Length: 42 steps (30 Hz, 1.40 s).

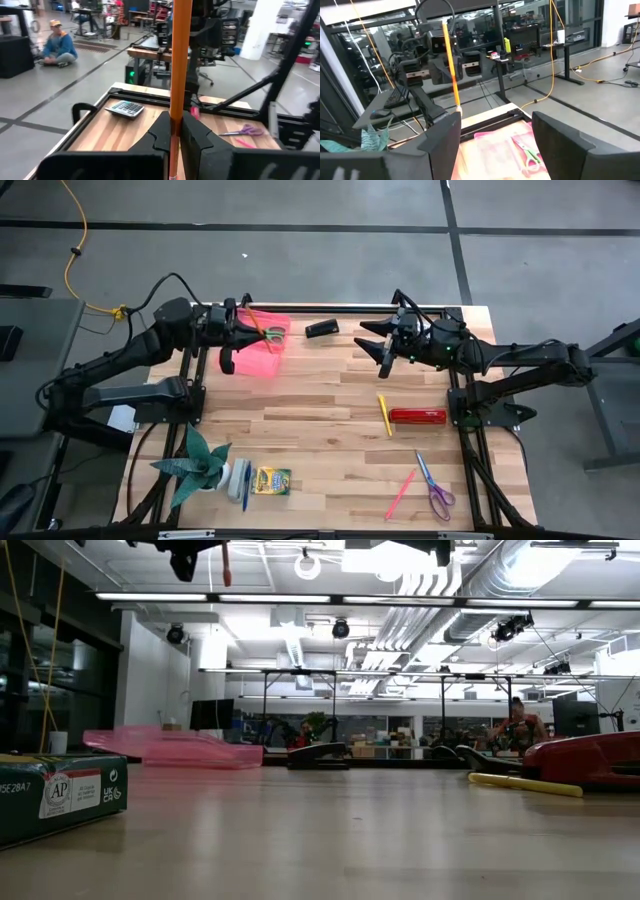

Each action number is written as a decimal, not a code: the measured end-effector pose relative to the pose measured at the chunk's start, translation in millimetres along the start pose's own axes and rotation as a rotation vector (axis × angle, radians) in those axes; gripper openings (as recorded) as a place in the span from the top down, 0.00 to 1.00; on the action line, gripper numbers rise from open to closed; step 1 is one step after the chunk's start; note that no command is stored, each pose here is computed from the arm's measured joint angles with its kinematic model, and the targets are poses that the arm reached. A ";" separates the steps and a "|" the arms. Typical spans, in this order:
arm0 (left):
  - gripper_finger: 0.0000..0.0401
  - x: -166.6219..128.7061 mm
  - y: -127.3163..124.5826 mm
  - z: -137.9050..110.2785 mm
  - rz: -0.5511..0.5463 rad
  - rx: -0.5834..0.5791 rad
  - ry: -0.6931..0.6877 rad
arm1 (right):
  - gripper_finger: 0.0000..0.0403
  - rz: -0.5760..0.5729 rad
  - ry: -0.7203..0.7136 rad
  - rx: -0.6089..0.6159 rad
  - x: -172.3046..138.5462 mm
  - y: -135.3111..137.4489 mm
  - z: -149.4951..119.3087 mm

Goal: Pack school essentials
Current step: Put the orange pencil into the pink supply box

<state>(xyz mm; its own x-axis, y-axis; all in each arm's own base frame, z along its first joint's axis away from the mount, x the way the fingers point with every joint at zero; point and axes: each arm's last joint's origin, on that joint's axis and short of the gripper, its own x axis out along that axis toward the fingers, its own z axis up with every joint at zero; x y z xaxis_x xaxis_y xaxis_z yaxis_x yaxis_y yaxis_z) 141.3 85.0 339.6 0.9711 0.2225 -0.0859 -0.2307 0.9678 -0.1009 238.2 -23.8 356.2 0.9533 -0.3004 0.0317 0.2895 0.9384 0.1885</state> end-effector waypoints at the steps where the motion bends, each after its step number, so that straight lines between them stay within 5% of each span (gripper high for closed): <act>1: 1.00 0.2 0.5 -0.2 0.016 -0.001 0.001 | 0.41 0.000 0.000 0.000 0.0 0.0 0.0; 5: 1.00 8.6 8.2 0.4 0.132 -0.010 0.076 | 0.41 0.001 0.000 0.000 0.0 0.0 0.0; 12: 1.00 41.4 58.6 3.2 0.473 -0.026 0.484 | 0.41 -0.002 0.015 -0.004 0.0 -0.3 -1.5; 17: 1.00 59.0 111.3 -26.0 0.654 -0.165 0.669 | 0.41 -0.010 0.055 -0.013 0.0 -1.1 -5.5; 21: 1.00 66.9 135.6 -57.0 0.721 -0.118 0.865 | 0.41 -0.012 0.066 -0.016 -0.1 -1.3 -6.5; 30: 1.00 94.2 154.8 -105.5 0.693 0.159 1.248 | 0.41 -0.017 0.093 -0.023 -0.2 -1.9 -9.2; 42: 1.00 109.9 159.2 -142.3 0.501 0.349 1.477 | 0.41 -0.022 0.117 -0.028 -0.5 -2.4 -11.5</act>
<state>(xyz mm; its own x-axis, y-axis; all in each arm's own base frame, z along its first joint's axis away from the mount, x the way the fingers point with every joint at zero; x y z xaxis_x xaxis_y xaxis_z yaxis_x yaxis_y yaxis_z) 202.6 246.7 173.0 -0.1512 0.4083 -0.9002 -0.2678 0.8597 0.4349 238.1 -23.9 344.4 0.9499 -0.3004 -0.0869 0.3109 0.9368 0.1604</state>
